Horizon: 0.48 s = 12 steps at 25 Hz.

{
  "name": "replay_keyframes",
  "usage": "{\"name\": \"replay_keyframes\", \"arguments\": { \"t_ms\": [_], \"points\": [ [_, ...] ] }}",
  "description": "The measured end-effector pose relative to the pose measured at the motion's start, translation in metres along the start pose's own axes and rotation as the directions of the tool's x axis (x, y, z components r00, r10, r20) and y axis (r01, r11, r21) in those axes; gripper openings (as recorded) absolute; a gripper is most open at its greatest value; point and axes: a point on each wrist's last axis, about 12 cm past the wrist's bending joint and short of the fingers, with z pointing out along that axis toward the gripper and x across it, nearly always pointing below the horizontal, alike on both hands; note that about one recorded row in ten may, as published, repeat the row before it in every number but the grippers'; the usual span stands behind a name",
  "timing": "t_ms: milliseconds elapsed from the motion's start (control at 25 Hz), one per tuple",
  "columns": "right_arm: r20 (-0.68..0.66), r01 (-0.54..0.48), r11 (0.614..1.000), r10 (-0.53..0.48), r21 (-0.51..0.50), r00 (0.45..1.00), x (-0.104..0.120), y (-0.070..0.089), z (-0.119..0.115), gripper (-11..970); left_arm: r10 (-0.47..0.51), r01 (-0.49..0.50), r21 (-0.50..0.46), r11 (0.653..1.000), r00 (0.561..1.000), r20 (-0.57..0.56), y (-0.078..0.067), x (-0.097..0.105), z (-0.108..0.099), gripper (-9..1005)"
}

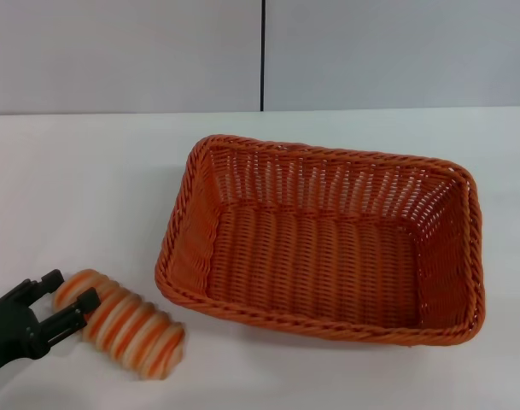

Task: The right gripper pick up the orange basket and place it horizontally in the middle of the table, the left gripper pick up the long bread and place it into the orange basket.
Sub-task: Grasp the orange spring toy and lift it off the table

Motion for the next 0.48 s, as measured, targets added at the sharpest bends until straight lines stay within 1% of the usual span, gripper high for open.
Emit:
{"name": "replay_keyframes", "arguments": {
  "t_ms": [480],
  "points": [
    [0.008, -0.008, 1.000, 0.008, 0.013, 1.000, -0.0010, -0.0019, -0.0031, 568, -0.002, 0.002, 0.004, 1.000, 1.000, -0.005, -0.0007, 0.0008, 0.0009, 744]
  ]
}}
